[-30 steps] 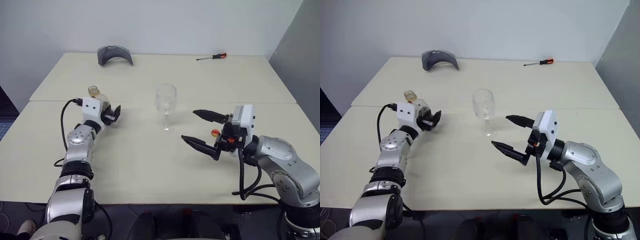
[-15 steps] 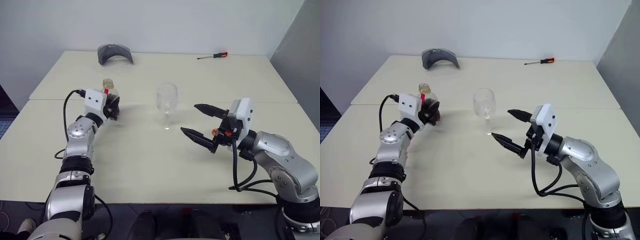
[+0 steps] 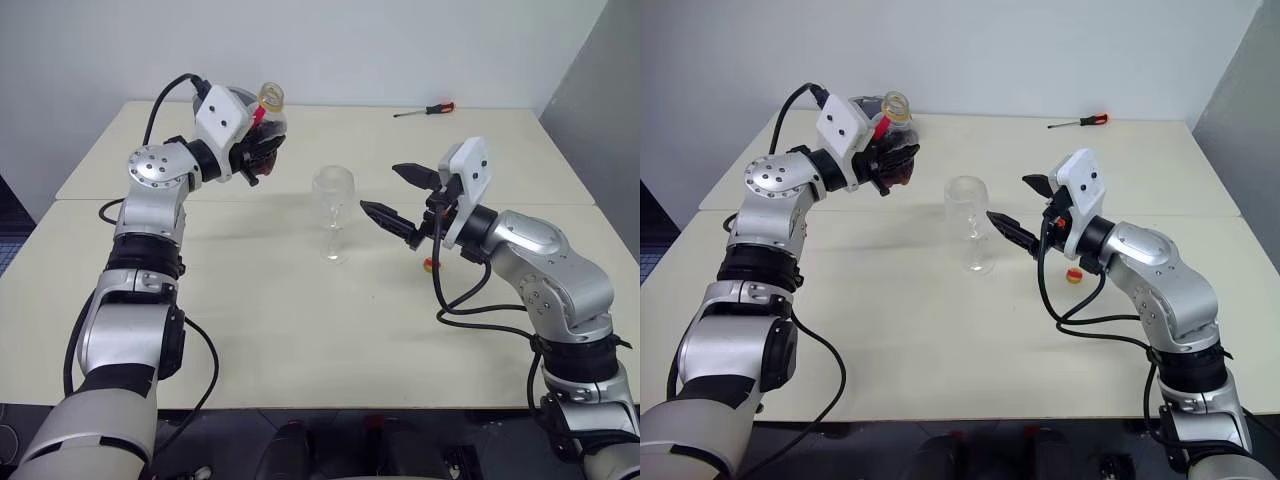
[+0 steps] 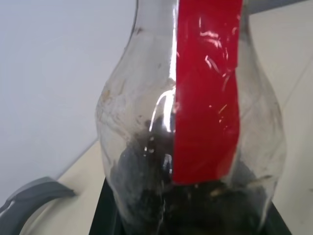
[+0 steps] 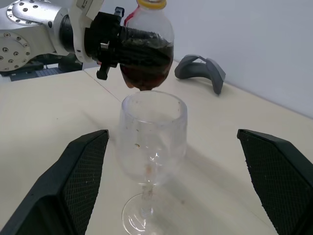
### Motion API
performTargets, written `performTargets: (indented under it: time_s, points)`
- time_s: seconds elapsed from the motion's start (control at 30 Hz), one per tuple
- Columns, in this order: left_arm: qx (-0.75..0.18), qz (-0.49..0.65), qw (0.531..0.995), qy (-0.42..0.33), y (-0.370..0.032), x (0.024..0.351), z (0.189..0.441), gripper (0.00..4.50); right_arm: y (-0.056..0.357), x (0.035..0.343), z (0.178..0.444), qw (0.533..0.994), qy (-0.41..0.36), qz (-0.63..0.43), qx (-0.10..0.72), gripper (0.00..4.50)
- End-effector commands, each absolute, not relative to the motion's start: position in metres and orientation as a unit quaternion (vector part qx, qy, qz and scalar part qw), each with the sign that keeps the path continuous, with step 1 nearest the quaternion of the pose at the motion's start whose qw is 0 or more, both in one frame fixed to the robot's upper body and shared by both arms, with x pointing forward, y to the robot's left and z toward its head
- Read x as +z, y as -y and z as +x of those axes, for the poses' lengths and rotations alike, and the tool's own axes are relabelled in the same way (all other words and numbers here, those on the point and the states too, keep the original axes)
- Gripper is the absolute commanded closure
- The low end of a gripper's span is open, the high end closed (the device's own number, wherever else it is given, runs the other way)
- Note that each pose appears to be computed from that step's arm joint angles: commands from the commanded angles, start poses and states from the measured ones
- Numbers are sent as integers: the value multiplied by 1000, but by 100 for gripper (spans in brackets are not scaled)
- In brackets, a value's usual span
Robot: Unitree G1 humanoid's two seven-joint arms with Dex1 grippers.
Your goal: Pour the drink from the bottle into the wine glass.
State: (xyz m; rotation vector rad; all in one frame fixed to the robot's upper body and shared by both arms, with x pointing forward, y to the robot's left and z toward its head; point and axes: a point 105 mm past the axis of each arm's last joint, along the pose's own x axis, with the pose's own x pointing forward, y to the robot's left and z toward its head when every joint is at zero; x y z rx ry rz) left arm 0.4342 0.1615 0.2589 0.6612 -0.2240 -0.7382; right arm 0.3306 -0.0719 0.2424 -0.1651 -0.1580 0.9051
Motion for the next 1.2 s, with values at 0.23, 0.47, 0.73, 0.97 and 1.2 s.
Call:
performTargets:
  time_s: [0.23,0.47,0.73,0.97,1.2]
  points:
    - [-389,406,815,143,-149,280,429,348,53,258,331,874,93,-81,470,0]
    - [-377,491,772,147,-155,282,428,348,46,259,336,873,96,-74,473,0]
    - [-360,560,730,156,-154,285,428,348,40,261,335,866,98,-73,484,0]
    - [-348,602,701,160,-154,282,428,348,38,260,337,865,96,-70,487,0]
    - [-339,627,682,163,-154,285,429,348,37,260,338,865,96,-72,487,0]
